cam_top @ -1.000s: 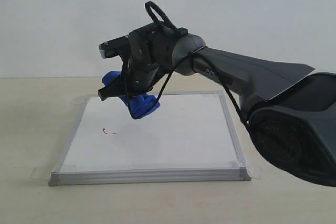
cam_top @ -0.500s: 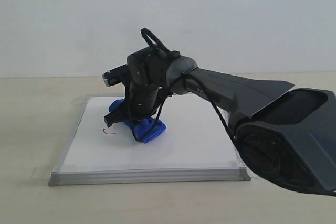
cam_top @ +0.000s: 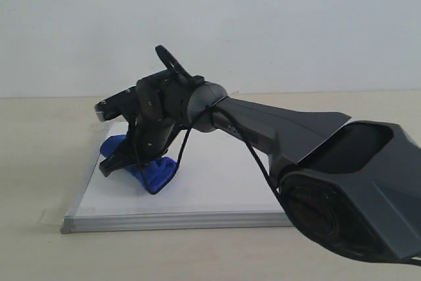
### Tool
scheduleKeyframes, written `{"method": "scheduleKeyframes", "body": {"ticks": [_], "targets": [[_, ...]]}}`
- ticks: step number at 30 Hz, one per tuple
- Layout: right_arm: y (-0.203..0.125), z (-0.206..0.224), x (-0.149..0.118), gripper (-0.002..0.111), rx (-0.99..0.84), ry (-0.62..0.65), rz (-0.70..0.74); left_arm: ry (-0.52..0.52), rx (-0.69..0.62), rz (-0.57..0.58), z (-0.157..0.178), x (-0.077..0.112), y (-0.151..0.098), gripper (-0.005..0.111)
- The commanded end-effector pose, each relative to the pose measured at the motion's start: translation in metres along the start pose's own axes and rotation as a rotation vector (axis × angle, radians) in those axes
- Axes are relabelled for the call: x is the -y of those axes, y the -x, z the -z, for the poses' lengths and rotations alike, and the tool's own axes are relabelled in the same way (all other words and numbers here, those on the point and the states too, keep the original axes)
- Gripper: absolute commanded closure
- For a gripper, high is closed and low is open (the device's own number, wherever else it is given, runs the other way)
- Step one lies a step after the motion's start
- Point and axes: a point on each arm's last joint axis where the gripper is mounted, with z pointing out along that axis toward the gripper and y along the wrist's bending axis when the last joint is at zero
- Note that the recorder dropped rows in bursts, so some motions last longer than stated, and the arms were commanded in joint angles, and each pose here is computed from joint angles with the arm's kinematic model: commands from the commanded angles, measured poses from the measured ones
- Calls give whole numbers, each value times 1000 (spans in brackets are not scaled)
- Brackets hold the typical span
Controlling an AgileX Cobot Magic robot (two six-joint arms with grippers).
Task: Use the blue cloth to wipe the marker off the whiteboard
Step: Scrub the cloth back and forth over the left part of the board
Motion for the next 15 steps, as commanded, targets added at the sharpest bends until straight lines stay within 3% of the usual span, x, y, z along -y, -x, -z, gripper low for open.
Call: {"method": "scheduleKeyframes", "body": {"ticks": [1,5,10,13,15], "targets": [[-2,-5,-29,109,-9,76,67,-3,11,8,0,0,1,103],[1,-5,-15,109,27,33,83,-3,11,8,0,0,1,103],[-3,-12,35,109,50,-118,14,-3,11,8,0,0,1,103],[-6,-16,58,109,71,-142,-49,-3,11,8,0,0,1,103],[-6,-19,60,109,98,-130,-86,-3,11,8,0,0,1,103]]}}
